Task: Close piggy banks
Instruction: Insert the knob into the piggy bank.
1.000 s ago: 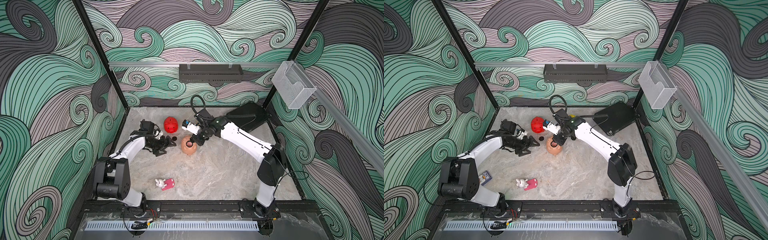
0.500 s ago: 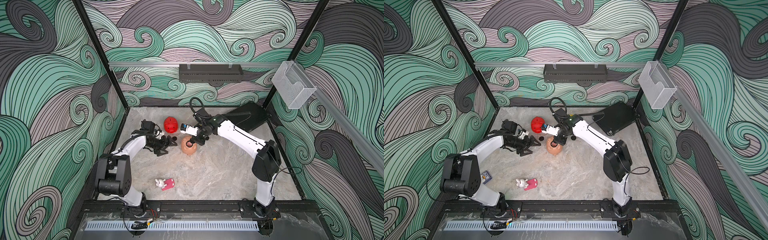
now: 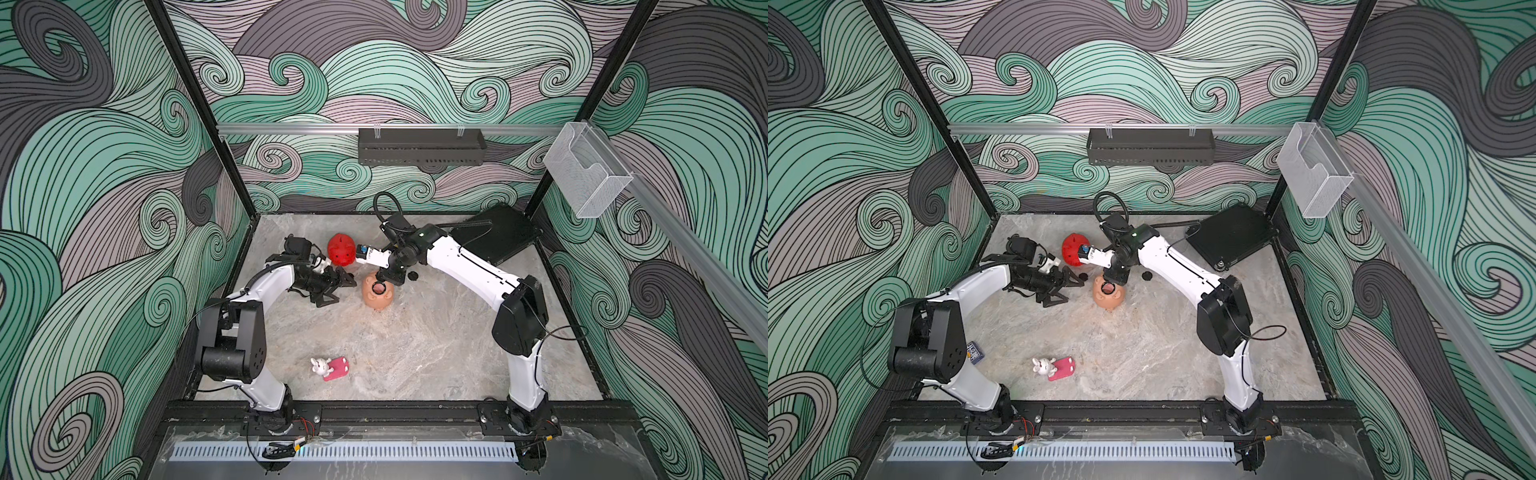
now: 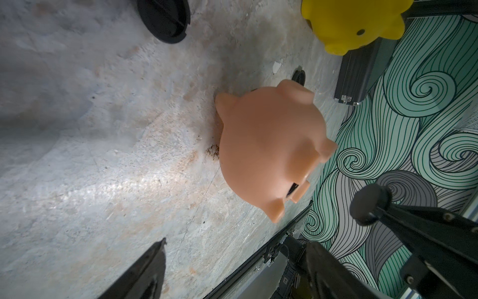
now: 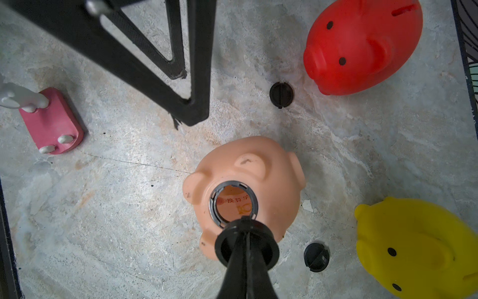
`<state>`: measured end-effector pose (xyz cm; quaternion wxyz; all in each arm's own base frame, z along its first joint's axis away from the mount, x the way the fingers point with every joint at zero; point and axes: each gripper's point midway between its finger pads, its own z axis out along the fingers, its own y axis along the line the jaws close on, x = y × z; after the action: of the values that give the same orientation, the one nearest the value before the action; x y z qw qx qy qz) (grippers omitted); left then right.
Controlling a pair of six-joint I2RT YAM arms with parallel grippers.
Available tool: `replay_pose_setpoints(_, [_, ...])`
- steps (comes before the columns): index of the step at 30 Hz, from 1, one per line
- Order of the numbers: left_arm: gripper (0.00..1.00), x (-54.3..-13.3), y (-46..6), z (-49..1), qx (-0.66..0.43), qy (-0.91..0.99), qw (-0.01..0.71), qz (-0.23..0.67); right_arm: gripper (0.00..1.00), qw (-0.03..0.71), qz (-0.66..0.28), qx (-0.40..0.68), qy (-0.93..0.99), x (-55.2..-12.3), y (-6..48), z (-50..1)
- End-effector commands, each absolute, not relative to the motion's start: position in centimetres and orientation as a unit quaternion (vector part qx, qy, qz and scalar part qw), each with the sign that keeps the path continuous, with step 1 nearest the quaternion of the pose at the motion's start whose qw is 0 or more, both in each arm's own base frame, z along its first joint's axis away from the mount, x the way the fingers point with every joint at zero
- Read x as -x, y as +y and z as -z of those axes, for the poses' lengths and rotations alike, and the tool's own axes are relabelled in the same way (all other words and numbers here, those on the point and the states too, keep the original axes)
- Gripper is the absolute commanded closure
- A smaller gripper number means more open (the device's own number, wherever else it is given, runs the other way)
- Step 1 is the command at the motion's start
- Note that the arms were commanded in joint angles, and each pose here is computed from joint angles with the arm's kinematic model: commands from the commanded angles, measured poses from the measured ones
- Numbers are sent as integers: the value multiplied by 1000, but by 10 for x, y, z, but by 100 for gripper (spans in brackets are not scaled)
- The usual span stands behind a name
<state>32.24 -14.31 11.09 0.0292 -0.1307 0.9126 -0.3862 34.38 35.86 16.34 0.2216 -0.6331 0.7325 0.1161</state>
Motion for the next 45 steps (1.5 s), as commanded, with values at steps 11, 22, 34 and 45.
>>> replay_pose_setpoints(11, [15, -336, -141, -107, 141, 912, 22, 384, 100, 201, -145, 499, 830, -344, 353, -174])
replay_pose_setpoints(22, [16, -336, -141, -95, 158, 911, 17, 381, 100, 175, -145, 481, 847, -329, 348, -168])
replay_pose_setpoints(34, [17, -339, -143, -91, 153, 913, 15, 378, 100, 179, -157, 641, 730, -306, 353, -163])
replay_pose_setpoints(45, [17, -339, -145, -87, 148, 912, 10, 382, 100, 183, -130, 730, 645, -314, 350, -163])
